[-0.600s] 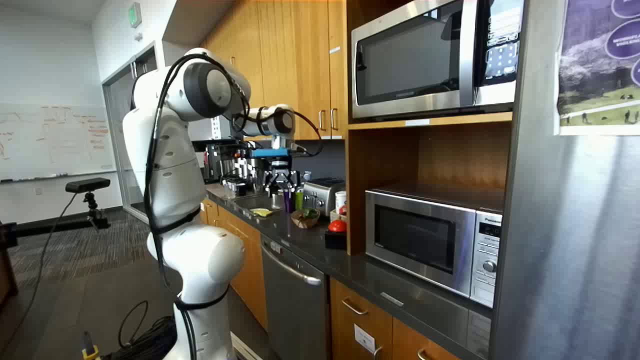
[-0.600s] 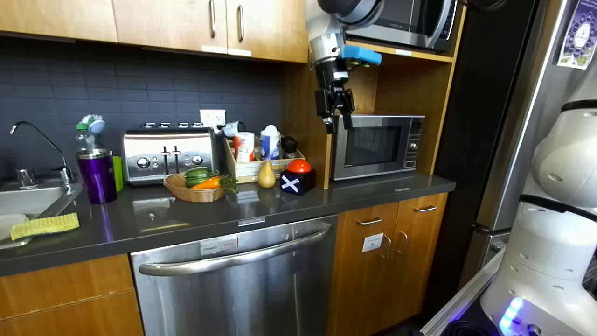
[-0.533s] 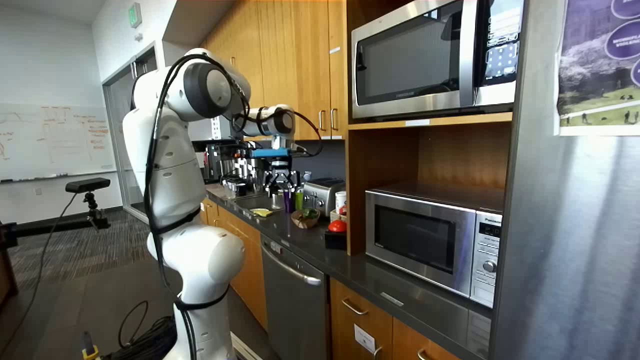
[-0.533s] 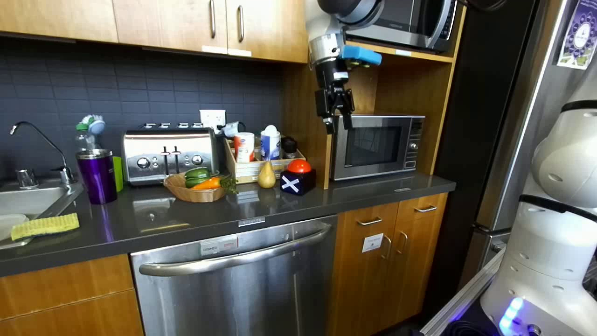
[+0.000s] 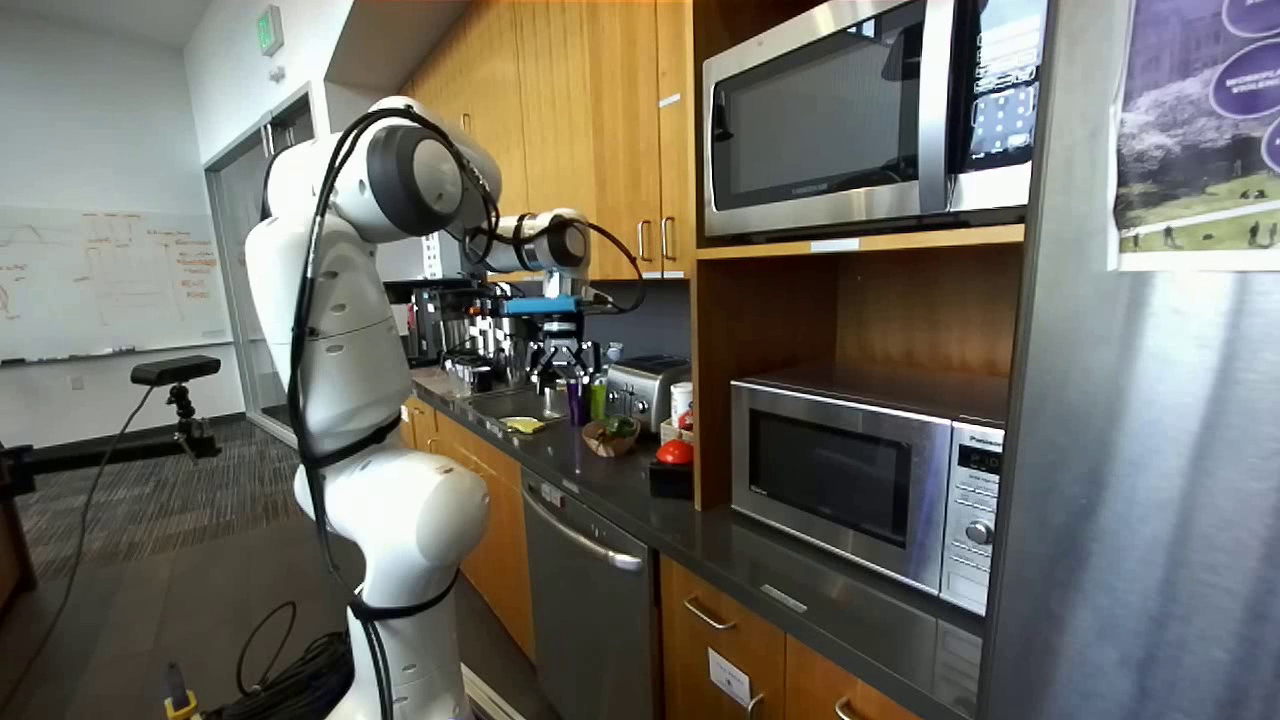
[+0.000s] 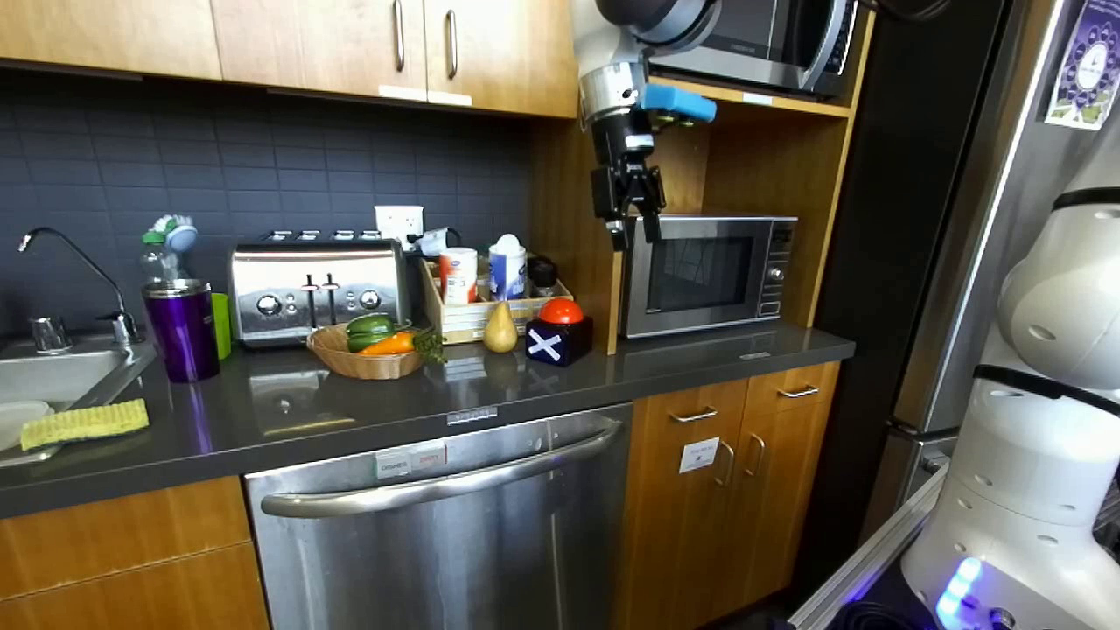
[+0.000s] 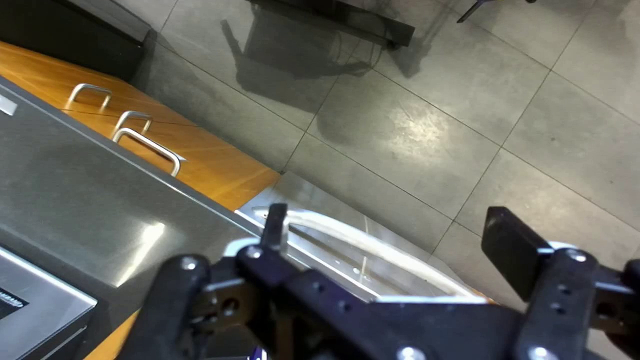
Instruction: Press down the orange button
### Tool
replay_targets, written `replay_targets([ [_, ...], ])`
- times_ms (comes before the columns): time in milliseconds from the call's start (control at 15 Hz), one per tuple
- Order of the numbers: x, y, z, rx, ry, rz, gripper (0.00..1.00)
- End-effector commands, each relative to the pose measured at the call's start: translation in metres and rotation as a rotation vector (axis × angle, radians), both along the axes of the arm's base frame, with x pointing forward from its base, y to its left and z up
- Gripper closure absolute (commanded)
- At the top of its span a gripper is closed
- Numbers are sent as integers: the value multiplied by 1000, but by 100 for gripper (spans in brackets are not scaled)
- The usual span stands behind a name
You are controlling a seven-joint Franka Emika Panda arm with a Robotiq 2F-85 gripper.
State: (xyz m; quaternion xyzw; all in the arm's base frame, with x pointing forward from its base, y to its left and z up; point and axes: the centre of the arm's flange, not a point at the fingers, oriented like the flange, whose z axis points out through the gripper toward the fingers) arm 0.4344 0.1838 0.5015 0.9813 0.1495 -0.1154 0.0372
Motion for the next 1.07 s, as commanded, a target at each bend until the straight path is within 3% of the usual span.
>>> replay_targets([
  [0,4,-3,-9,8,-34,15,0],
  [467,30,4,-43,49,-178,102,0],
  [1000,65,9,-99,58,-208,214,0],
])
